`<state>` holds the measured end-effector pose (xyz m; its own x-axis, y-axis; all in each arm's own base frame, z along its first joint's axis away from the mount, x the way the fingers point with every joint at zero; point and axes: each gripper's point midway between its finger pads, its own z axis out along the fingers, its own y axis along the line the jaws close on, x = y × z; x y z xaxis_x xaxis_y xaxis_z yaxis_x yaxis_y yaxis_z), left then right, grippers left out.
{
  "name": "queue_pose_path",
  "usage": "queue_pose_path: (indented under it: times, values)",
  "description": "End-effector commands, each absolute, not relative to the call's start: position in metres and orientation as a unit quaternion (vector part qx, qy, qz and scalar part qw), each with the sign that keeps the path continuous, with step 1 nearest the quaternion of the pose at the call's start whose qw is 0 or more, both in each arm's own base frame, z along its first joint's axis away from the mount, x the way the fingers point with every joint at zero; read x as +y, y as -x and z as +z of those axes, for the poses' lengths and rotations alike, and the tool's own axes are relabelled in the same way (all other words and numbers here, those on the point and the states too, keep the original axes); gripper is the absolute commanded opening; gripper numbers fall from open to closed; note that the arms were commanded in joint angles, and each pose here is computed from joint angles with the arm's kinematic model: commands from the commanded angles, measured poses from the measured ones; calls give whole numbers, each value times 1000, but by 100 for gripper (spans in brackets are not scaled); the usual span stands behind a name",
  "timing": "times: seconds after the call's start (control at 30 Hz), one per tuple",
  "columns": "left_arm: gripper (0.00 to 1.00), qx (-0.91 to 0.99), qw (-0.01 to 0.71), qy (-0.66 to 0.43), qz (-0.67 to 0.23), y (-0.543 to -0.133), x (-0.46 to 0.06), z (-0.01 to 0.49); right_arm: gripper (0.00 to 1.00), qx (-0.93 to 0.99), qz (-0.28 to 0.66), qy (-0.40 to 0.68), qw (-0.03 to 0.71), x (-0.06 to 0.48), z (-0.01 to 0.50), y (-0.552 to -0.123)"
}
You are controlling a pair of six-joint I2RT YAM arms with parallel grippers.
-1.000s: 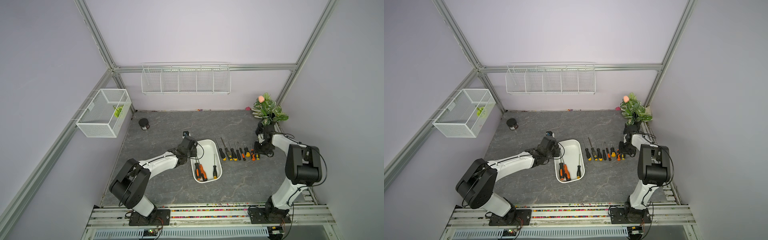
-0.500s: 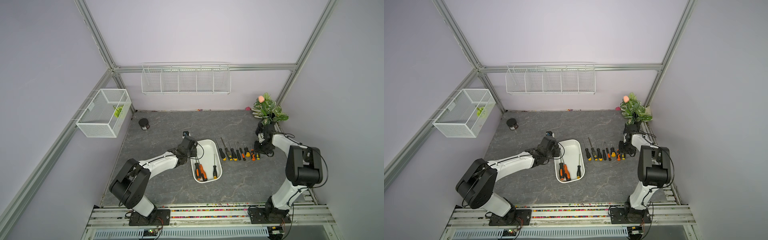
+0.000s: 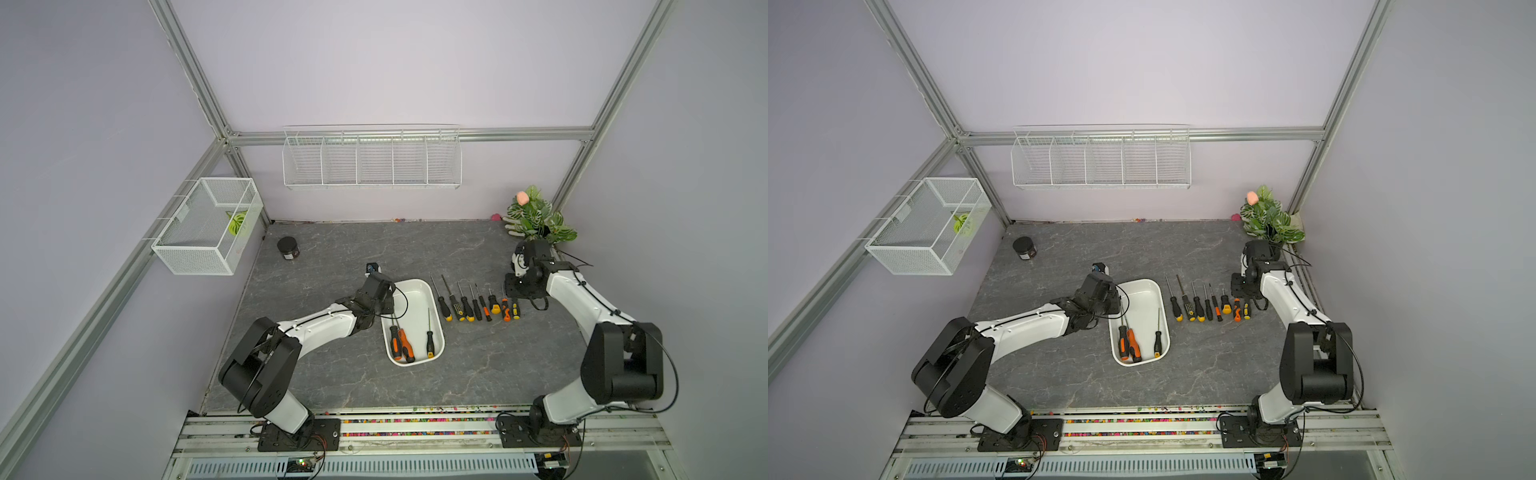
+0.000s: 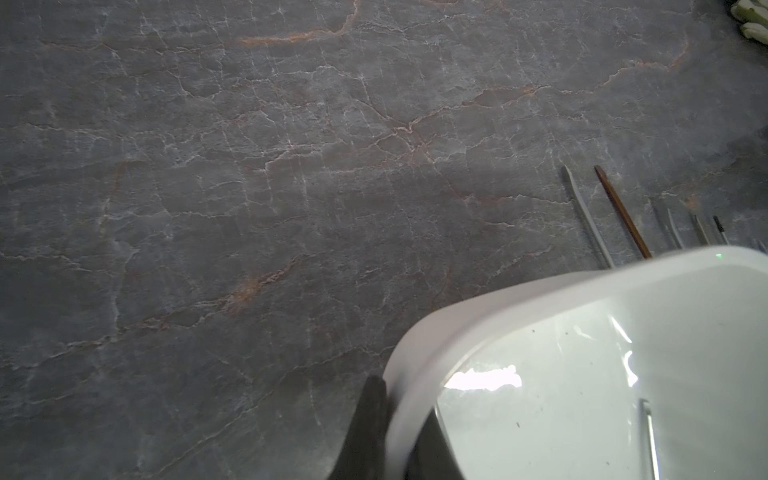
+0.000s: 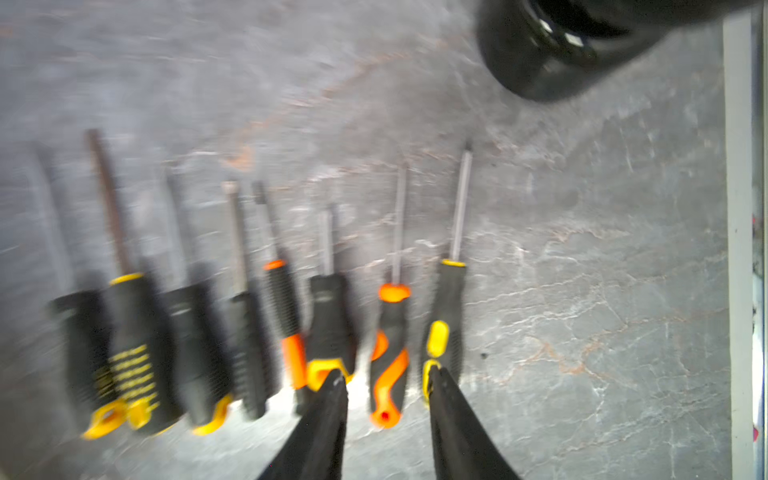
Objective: Take out the screwdriver from the storage box
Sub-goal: Place the screwdriver at the center of the board, then pick up the screwdriver from the storage box.
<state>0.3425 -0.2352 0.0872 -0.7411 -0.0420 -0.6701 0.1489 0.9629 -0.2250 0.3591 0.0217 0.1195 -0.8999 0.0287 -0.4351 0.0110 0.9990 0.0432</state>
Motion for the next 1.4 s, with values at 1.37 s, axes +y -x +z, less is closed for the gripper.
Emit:
queue_pose_path:
  times: [1.37]
  values:
    - [0, 924, 361, -25, -120, -343, -234, 89, 40, 947, 1, 294, 128, 269, 70, -238]
